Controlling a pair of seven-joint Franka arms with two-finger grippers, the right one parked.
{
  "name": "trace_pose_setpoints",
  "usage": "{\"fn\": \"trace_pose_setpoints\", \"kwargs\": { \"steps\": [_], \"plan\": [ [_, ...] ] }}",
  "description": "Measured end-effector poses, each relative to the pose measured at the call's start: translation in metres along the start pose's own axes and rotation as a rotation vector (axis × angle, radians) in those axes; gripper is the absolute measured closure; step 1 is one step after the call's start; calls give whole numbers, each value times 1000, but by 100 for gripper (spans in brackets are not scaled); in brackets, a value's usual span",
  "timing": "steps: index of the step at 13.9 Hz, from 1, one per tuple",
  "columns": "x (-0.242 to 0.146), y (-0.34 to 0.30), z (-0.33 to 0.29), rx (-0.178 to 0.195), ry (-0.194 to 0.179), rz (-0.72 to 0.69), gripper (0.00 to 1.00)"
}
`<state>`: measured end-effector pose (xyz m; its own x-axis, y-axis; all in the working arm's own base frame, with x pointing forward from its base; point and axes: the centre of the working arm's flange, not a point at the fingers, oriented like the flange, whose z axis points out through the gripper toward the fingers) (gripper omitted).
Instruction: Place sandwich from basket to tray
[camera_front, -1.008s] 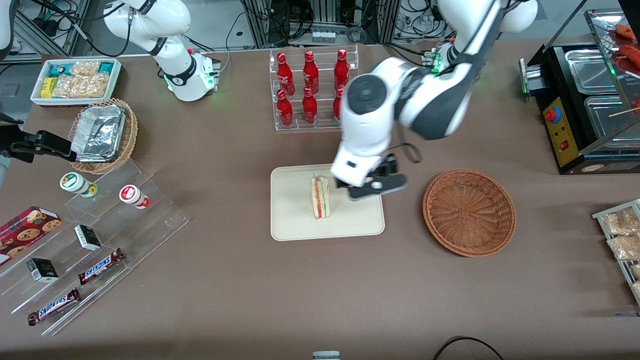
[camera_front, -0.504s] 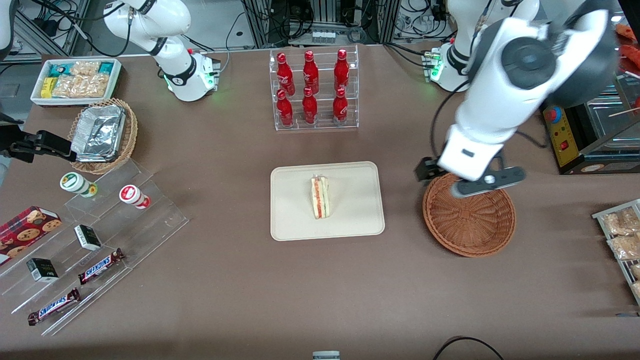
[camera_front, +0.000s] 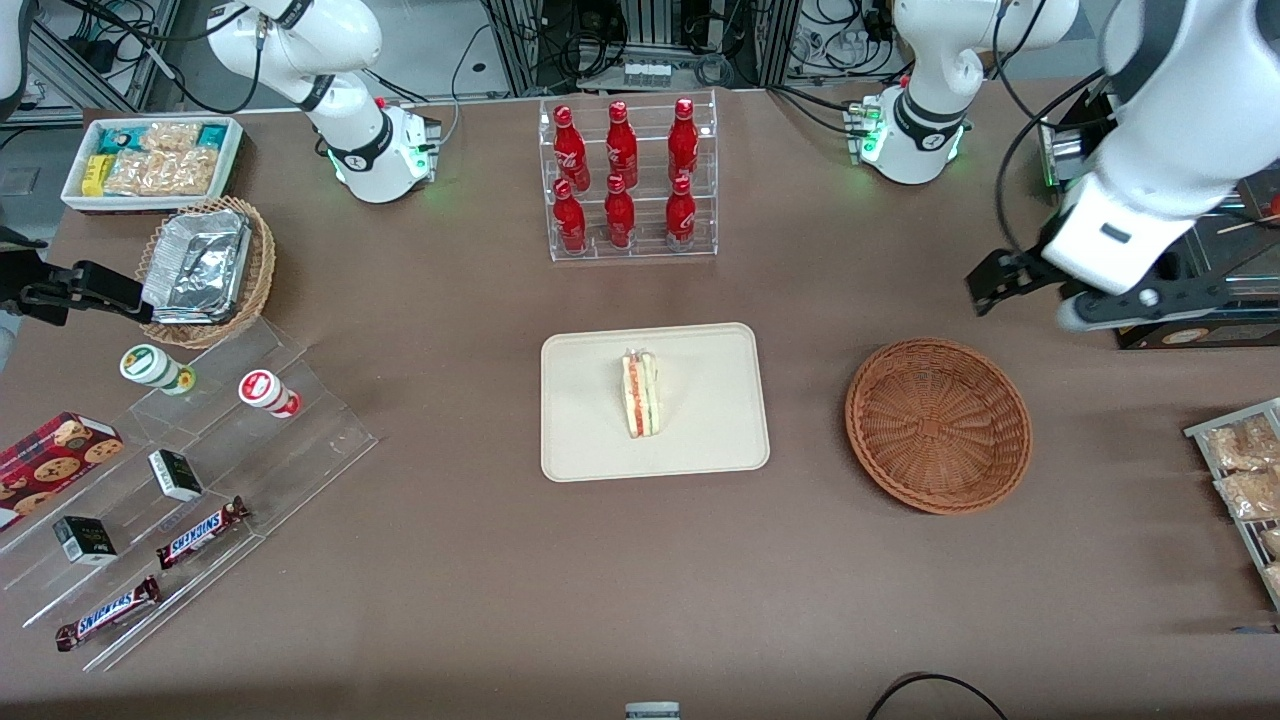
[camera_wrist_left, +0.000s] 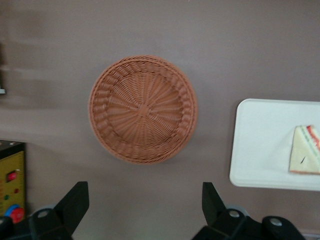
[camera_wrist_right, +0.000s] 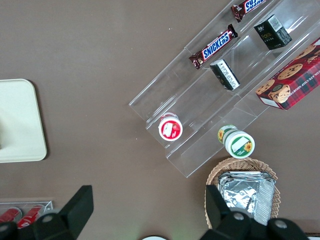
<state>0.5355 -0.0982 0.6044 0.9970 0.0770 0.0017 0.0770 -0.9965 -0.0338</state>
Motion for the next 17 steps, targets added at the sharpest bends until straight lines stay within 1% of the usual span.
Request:
{"fn": "trace_pose_setpoints", "kwargs": {
  "steps": [1,3,5,6,8,13,16,17],
  "plan": [
    [-2,-15,-5,2,-7,21,0],
    [-3,-38,-15,1,-7,42,0],
    [0,-54,-24,-8,7,32,0],
    [1,-60,-28,-19,13,23,0],
    [3,-65,-36,-28,28,15,0],
    [14,-68,-40,-32,44,13,0],
    [26,-82,-51,-36,62,-2,0],
    [29,-84,-54,-36,56,-4,0]
  ]
}}
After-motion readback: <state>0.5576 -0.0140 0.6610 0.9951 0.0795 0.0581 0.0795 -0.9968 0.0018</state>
